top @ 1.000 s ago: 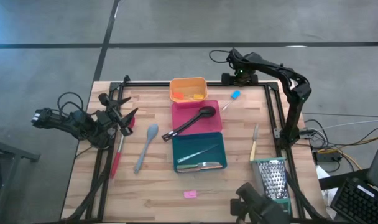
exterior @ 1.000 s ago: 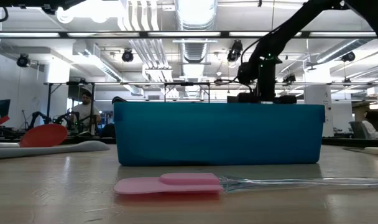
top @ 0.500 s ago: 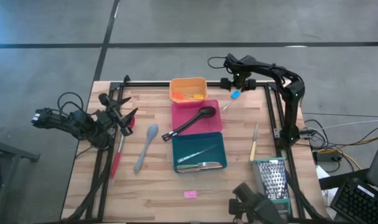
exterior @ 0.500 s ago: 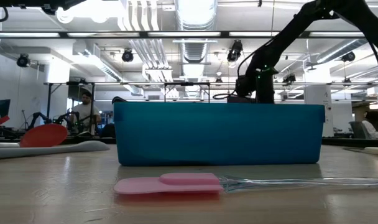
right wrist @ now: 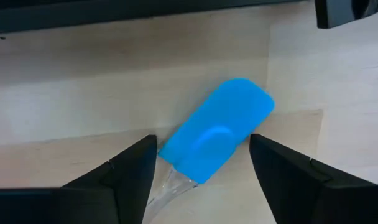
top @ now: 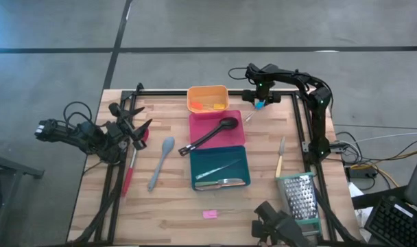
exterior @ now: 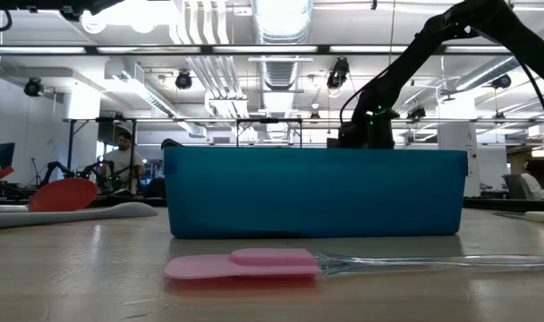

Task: Pick & Place Kitchen Items
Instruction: Put the blue spatula into the yellow bin

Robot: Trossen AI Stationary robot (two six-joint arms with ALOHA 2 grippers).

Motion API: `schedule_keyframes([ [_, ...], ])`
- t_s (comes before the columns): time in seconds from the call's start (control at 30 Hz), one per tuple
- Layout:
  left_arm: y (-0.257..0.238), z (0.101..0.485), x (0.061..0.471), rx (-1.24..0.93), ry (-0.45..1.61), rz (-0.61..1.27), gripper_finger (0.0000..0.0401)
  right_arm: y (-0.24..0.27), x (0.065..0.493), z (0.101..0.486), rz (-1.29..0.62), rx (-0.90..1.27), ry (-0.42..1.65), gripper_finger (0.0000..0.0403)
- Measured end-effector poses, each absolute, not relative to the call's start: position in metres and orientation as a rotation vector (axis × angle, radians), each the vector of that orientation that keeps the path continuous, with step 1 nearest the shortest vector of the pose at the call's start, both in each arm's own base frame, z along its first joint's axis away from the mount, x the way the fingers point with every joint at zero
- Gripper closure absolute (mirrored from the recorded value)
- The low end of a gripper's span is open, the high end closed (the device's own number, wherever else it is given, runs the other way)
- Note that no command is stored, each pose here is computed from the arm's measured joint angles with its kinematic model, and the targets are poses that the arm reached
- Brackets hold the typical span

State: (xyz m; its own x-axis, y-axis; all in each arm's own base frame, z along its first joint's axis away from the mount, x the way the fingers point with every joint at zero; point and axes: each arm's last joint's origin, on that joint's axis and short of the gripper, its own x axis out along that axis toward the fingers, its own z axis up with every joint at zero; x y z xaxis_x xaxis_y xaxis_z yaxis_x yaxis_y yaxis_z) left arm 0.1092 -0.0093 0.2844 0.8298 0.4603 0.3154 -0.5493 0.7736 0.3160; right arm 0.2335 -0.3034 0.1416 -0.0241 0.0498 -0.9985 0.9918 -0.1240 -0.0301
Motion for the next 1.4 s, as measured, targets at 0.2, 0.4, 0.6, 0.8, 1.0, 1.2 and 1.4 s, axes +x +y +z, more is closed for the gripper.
schedule_keyframes([
  [0.2, -0.009, 0.284, 0.109, 0.41, -0.227, 0.55, 0.0167, -0.304, 0.233, 0.141, -1.299, 1.33, 1.206, 0.0175],
  [0.4, -0.009, 0.284, 0.109, 0.409, -0.227, 0.549, 0.0167, -0.304, 0.233, 0.14, -1.287, 1.351, 1.197, 0.0239],
  [0.6, -0.009, 0.284, 0.109, 0.409, -0.228, 0.549, 0.0167, -0.303, 0.232, 0.14, -1.277, 1.373, 1.208, 0.0336],
  [0.8, -0.009, 0.284, 0.109, 0.409, -0.228, 0.549, 0.0167, -0.302, 0.231, 0.145, -1.235, 1.385, 1.202, 0.038],
  [1.0, -0.009, 0.284, 0.109, 0.409, -0.228, 0.548, 0.0167, -0.301, 0.232, 0.177, -1.172, 1.369, 1.113, 0.0385],
  [1.2, -0.009, 0.284, 0.109, 0.407, -0.229, 0.547, 0.0167, -0.295, 0.228, 0.231, -1.109, 1.257, 0.971, 0.0385],
  [1.4, -0.01, 0.285, 0.11, 0.416, -0.246, 0.508, 0.0167, -0.284, 0.224, 0.296, -0.987, 1.01, 0.721, 0.0385],
])
